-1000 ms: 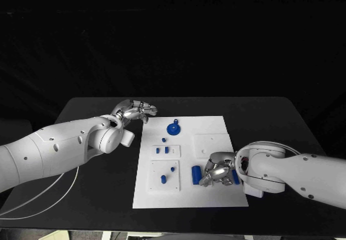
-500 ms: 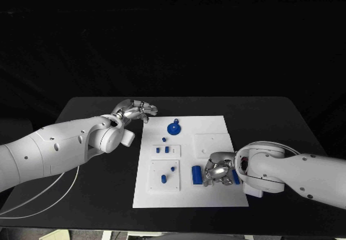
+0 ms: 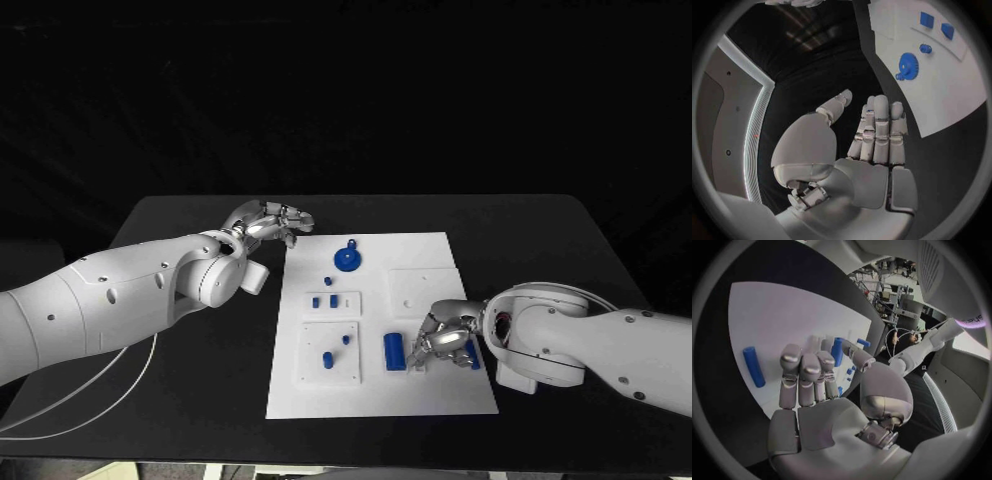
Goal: Assemble the parts on the task board
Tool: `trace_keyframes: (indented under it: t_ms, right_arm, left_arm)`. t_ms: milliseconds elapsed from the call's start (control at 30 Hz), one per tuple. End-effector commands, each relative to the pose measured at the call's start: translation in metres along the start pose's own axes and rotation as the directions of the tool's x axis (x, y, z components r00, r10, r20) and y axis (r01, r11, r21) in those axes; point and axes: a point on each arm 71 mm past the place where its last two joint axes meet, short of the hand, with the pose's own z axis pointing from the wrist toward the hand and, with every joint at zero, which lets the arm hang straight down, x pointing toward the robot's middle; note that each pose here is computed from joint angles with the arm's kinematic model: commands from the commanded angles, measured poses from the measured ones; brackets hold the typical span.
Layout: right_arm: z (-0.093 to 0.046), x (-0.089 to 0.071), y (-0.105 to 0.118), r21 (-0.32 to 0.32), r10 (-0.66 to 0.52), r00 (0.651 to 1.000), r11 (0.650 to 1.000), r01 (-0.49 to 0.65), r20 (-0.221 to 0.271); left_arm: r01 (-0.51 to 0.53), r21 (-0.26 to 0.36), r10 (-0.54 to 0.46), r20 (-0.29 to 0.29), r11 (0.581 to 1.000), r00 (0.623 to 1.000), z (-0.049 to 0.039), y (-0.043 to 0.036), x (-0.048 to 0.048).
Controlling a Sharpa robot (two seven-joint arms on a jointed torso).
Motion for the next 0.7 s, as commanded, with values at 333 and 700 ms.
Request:
trace_keyframes:
  t_ms: [333, 700]
  right_arm:
    - [-0.032, -0.067, -0.023, -0.043, 0.176, 0.960, 0.984, -0.171, 0.218]
    - [-0.059, -0.085, -0.064, 0.119, 0.088, 0.967, 0.986, -0.119, 0.240]
  left_arm:
    - [0.008, 0.003, -0.008, -0.018, 1.000, 1.000, 0.0011, -0.0009, 0.0030]
    - [0.005, 0.005, -0.005, -0.011, 1.000, 1.000, 0.0011, -0.0006, 0.0015]
